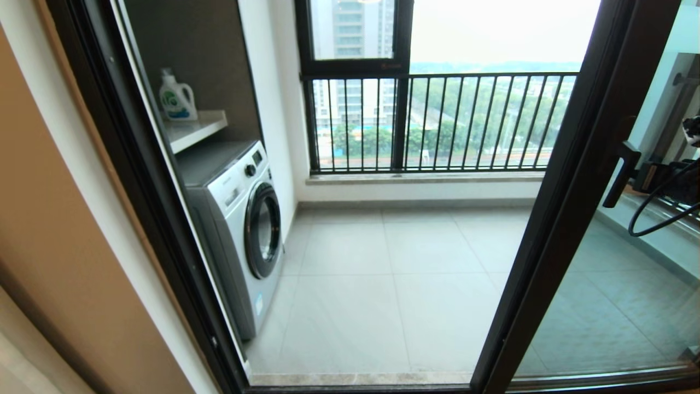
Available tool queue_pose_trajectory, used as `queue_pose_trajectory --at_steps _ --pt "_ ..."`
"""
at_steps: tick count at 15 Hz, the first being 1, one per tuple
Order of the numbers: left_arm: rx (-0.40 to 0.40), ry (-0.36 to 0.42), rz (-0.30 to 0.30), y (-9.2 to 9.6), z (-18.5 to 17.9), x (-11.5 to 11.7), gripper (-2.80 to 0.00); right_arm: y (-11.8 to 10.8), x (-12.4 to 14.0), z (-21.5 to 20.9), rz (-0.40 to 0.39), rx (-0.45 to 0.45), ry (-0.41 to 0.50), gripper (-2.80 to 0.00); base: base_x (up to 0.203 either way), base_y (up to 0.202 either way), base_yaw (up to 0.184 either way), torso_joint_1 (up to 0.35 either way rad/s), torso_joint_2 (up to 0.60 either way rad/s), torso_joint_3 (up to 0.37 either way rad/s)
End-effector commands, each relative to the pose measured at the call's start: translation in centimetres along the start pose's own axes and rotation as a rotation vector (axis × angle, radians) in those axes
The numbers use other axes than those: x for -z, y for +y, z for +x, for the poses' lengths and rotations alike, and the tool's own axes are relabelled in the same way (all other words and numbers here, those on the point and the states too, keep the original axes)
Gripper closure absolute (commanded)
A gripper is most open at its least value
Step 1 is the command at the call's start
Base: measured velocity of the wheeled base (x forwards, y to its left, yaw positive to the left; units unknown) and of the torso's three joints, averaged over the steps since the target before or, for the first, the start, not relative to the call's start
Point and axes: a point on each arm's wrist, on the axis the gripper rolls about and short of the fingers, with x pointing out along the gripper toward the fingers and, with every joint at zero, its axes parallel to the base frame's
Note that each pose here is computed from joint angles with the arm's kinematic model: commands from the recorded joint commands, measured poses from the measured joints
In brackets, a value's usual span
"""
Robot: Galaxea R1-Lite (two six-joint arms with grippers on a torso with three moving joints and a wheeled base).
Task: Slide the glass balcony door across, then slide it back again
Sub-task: Close the slid door
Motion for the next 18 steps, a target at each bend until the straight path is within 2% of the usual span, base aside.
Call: queue_pose_trajectory --at_steps 1,5,12,18 --pt "0.001 0.003 0.000 0.0 0.0 0.0 0.00 0.7 -0.1 -0.2 -0.009 -0.018 -0.010 0.00 0.000 0.000 0.000 0.000 0.00 0.000" --pt "0.001 0.003 0.000 0.0 0.0 0.0 0.00 1.1 -0.1 -0.2 -0.012 -0.021 -0.018 0.00 0.000 0.000 0.000 0.000 0.00 0.000" --pt "0.001 0.003 0.002 0.0 0.0 0.0 0.00 3.2 0.5 -0.2 -0.031 -0.025 -0.036 0.00 0.000 0.000 0.000 0.000 0.00 0.000" --pt "0.001 0.003 0.000 0.0 0.0 0.0 0.00 5.1 0.4 -0.7 -0.039 -0.070 -0.035 0.00 0.000 0.000 0.000 0.000 0.00 0.000"
